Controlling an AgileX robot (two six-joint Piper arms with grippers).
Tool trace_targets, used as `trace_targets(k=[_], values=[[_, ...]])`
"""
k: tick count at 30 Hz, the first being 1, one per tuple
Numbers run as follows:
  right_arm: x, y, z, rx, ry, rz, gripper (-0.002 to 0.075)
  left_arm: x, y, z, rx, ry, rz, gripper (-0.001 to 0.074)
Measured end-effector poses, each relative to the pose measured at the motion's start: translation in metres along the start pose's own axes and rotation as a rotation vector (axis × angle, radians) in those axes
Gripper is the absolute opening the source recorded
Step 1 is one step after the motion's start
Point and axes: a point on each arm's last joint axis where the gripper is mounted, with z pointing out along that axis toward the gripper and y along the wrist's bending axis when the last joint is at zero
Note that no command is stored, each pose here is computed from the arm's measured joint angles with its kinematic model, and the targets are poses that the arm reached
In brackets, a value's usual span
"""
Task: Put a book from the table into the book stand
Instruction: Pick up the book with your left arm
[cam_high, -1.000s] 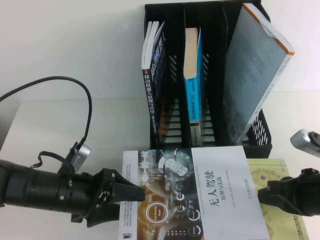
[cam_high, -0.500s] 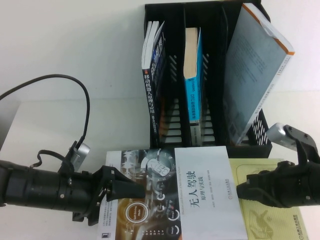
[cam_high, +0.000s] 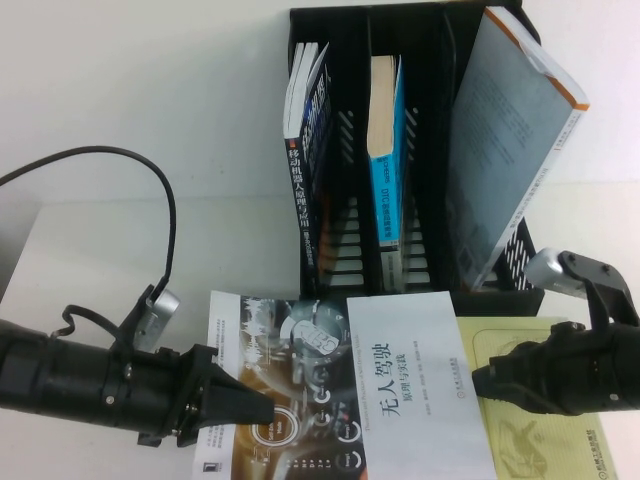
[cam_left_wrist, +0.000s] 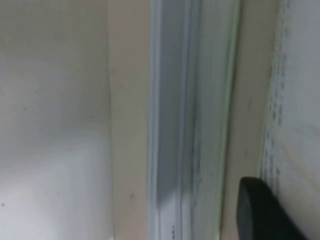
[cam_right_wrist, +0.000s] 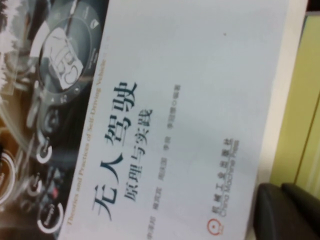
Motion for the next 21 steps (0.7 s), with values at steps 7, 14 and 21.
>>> trace_targets(k=[7,14,21], values=[[-0.003,0.002,-0.009,0.055,-0.039,-0.098,-0.0001,0.002,-0.007,-0.004,0.025,0.001,0.012,0.0111],[-0.018,0.001,-0.036,0.220,-0.227,-0.234,-0.0001,0.007,-0.031,-0.016,0.026,-0.029,0.005,0.0102],[-0.028,0.007,-0.062,0.292,-0.393,-0.267,-0.0001,0.009,-0.067,-0.039,0.005,-0.079,0.066,0.0101]])
